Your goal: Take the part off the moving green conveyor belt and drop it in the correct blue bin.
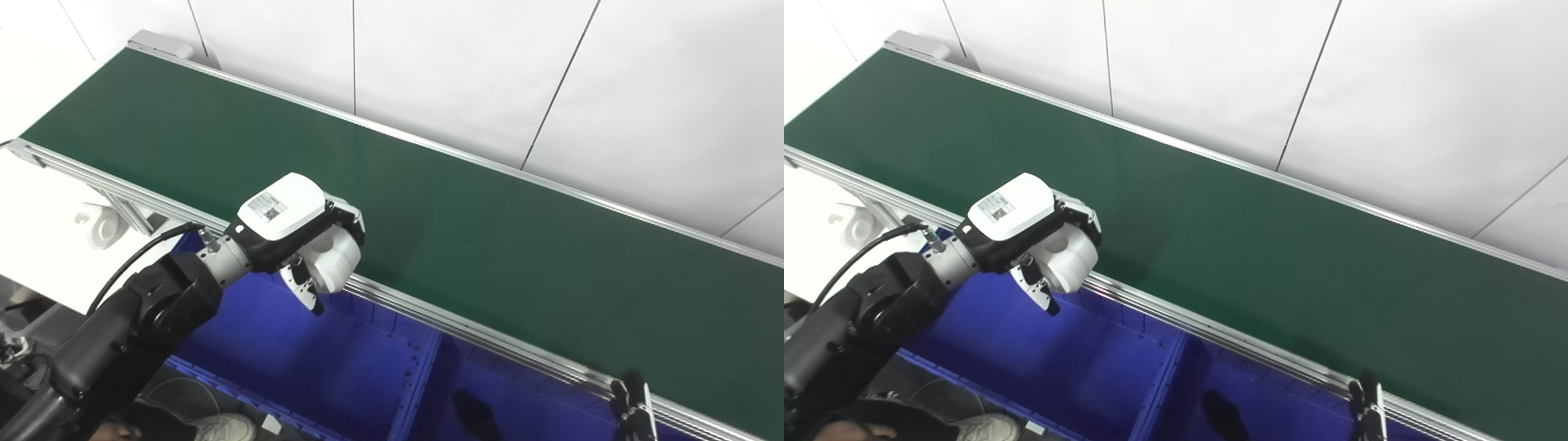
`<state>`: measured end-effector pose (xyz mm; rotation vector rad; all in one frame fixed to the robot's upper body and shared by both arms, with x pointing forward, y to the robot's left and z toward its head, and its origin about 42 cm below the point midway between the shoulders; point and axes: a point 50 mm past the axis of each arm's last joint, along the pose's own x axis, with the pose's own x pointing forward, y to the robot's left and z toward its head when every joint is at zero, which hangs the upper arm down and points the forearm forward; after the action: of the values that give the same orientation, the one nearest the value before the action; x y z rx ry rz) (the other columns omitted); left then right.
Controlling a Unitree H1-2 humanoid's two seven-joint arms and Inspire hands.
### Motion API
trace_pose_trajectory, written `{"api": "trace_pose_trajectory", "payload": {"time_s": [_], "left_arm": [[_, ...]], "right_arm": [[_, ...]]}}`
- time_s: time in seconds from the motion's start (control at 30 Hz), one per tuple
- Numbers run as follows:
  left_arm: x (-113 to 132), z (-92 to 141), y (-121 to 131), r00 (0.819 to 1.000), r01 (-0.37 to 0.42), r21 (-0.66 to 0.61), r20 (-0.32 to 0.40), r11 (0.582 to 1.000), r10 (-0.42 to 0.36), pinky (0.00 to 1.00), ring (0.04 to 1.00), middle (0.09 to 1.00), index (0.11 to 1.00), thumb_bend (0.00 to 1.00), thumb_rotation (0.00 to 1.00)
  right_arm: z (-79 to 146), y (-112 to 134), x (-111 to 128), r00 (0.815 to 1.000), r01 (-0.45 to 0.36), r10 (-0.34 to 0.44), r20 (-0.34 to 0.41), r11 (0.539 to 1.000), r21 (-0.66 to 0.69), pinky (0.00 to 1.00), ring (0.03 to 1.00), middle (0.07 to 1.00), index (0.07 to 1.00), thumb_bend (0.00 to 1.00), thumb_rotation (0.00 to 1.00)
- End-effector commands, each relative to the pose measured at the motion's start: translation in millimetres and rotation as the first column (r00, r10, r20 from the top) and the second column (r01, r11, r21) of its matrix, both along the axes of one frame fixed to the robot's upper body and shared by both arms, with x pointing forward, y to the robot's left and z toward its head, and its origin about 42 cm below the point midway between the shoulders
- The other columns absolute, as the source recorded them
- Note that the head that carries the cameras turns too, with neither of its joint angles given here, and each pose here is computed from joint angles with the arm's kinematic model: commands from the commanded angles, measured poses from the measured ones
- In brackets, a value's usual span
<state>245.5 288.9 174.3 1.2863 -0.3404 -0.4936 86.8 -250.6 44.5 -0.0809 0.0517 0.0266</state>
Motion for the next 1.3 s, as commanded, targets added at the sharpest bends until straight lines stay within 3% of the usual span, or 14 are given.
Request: {"api": "trace_pose_trajectory", "payload": {"time_s": [0.0, 0.1, 0.2, 0.33, 0.53, 0.67, 0.7, 0.73, 0.8, 0.9, 1.07, 1.27], "left_arm": [[3, 11, 11, 1.0, 0.015, 0.027, 0.027, 1.0, -0.016, 0.3, 0.381, 0.467, 0.505, 0.52, 0.0], [2, 9, 17, 0.998, 0.045, 0.101, -0.046, 0.994, -0.04, 0.25, 0.334, 0.46, 0.508, 0.52, 0.0], [0, 5, 24, 0.987, 0.066, 0.227, -0.159, 0.972, -0.03, 0.29, 0.372, 0.451, 0.514, 0.52, 0.0], [-5, -7, 33, 0.944, 0.096, 0.284, -0.329, 0.954, 0.003, 0.36, 0.419, 0.454, 0.51, 0.52, 0.0], [-10, -21, 40, 0.898, 0.075, 0.36, -0.43, 0.93, 0.094, 0.46, 0.486, 0.487, 0.491, 0.52, 0.0], [-9, -21, 41, 0.881, 0.056, 0.415, -0.448, 0.908, 0.15, 0.47, 0.504, 0.486, 0.497, 0.52, 0.0], [-9, -20, 41, 0.879, 0.051, 0.419, -0.45, 0.906, 0.158, 0.5, 0.541, 0.551, 0.496, 0.52, 0.04], [-9, -19, 42, 0.877, 0.045, 0.42, -0.451, 0.907, 0.166, 0.54, 0.585, 0.613, 0.578, 0.68, 0.2], [-10, -18, 43, 0.865, 0.028, 0.421, -0.465, 0.907, 0.189, 0.66, 0.716, 0.735, 0.7, 0.85, 0.41], [-10, -15, 42, 0.852, 0.027, 0.444, -0.479, 0.896, 0.212, 0.79, 0.855, 0.86, 0.828, 0.97, 0.6], [-11, -8, 40, 0.843, 0.036, 0.464, -0.49, 0.885, 0.223, 0.83, 0.89, 0.91, 0.893, 1.0, 0.71], [-14, -3, 39, 0.843, 0.026, 0.438, -0.493, 0.899, 0.216, 0.82, 0.887, 0.908, 0.894, 1.0, 0.72]], "right_arm": [[7, 3, 2, 0.998, -0.007, 0.007, 0.066, 1.0, 0.0, 0.97, 0.965, 0.991, 1.0, 0.8, 1.0], [6, 5, 1, 0.998, -0.003, 0.003, 0.065, 1.0, -0.002, 0.95, 0.951, 0.981, 1.0, 0.81, 0.99], [6, 7, 1, 0.998, -0.002, 0.003, 0.063, 1.0, -0.008, 0.93, 0.946, 0.977, 1.0, 0.81, 0.99], [6, 10, -2, 0.998, 0.003, -0.002, 0.06, 1.0, -0.009, 0.93, 0.942, 0.976, 1.0, 0.84, 0.98], [7, 12, -3, 0.998, -0.001, 0.002, 0.063, 1.0, -0.01, 0.92, 0.939, 0.973, 1.0, 0.83, 0.97], [8, 12, -3, 0.998, -0.002, 0.003, 0.067, 1.0, -0.014, 0.91, 0.931, 0.962, 1.0, 0.82, 0.96], [8, 12, -2, 0.998, -0.003, 0.004, 0.068, 1.0, -0.015, 0.91, 0.933, 0.964, 1.0, 0.82, 0.96], [8, 12, -2, 0.998, -0.002, 0.003, 0.069, 1.0, -0.015, 0.91, 0.935, 0.968, 1.0, 0.82, 0.96], [9, 11, -3, 0.998, -0.001, 0.002, 0.069, 1.0, -0.011, 0.91, 0.936, 0.972, 1.0, 0.81, 0.96], [9, 11, -3, 0.998, 0.0, 0.001, 0.067, 1.0, -0.003, 0.92, 0.934, 0.97, 1.0, 0.81, 0.95], [10, 11, -4, 0.998, -0.002, 0.002, 0.07, 1.0, -0.01, 0.91, 0.932, 0.966, 1.0, 0.82, 0.95], [10, 11, -4, 0.998, -0.002, 0.003, 0.068, 1.0, -0.009, 0.91, 0.932, 0.967, 1.0, 0.82, 0.95]]}}
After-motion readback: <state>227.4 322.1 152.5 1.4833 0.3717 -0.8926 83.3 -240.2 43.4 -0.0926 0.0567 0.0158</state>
